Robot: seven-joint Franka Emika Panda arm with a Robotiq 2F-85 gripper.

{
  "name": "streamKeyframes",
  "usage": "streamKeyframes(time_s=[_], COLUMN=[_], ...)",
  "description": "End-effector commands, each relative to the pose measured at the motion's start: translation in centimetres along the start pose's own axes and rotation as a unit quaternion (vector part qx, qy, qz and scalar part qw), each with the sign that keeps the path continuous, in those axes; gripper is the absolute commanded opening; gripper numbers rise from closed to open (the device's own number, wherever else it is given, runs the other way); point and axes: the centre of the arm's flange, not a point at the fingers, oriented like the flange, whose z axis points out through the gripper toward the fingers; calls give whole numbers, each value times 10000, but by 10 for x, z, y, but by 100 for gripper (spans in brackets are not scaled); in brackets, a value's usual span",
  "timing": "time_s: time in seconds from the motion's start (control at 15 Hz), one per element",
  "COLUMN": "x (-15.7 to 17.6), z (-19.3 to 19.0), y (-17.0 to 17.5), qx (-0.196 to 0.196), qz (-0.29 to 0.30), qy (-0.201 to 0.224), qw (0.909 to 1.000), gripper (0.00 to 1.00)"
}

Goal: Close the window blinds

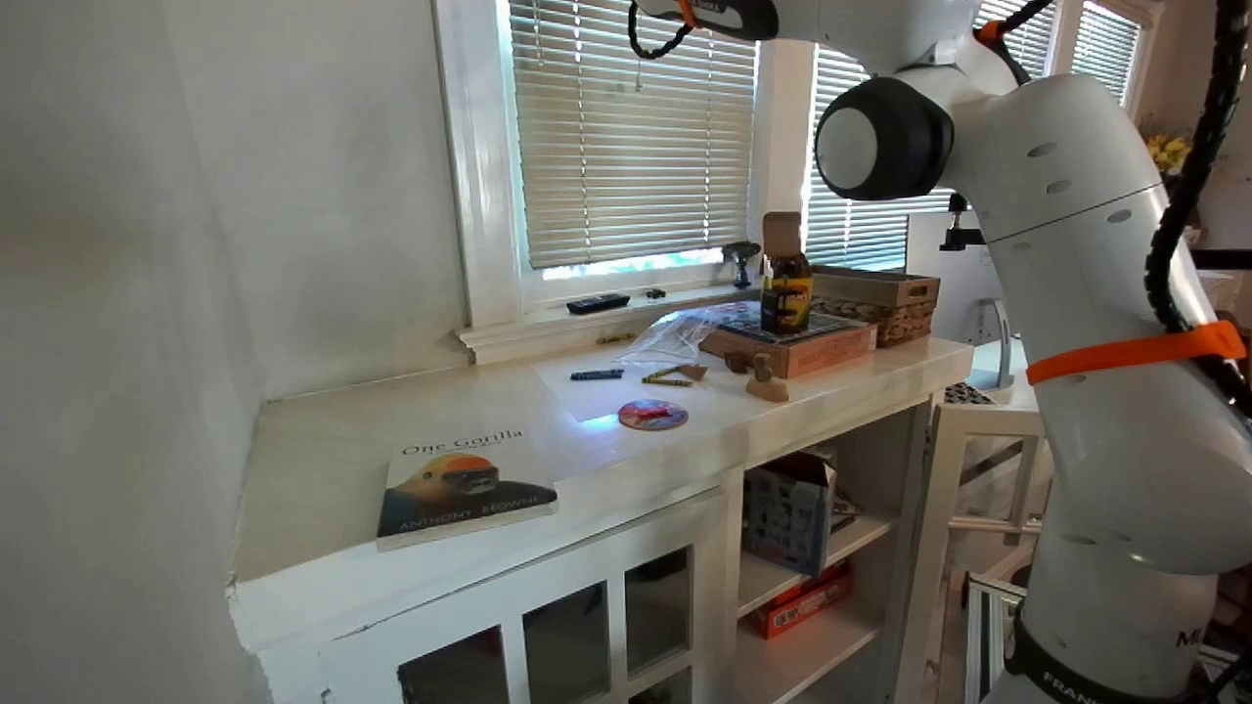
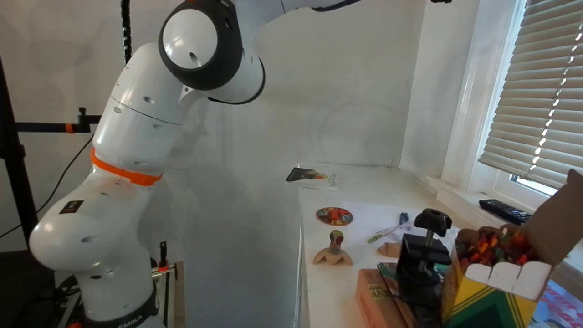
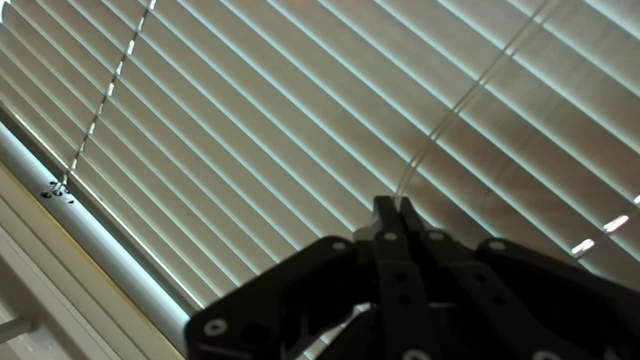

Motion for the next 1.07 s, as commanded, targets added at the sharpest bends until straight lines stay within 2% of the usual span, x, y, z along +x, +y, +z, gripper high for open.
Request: streamKeyframes(time_s=[0.0, 0.07, 0.2, 0.33, 0.67, 0.87, 1.0], x=[3, -3, -17, -27, -41, -50, -59], z=[16, 17, 14, 9, -7, -13, -16], y=[1, 1, 3, 5, 13, 16, 17], qx=[176, 231, 463, 846, 1906, 2527, 2914], qz=[-14, 5, 36, 56, 68, 102, 130], qy=[-673, -875, -1305, -1676, -2204, -2457, -2658], qw=[9976, 9959, 9904, 9822, 9566, 9358, 9188], gripper=[30, 31, 46, 62, 98, 100, 100])
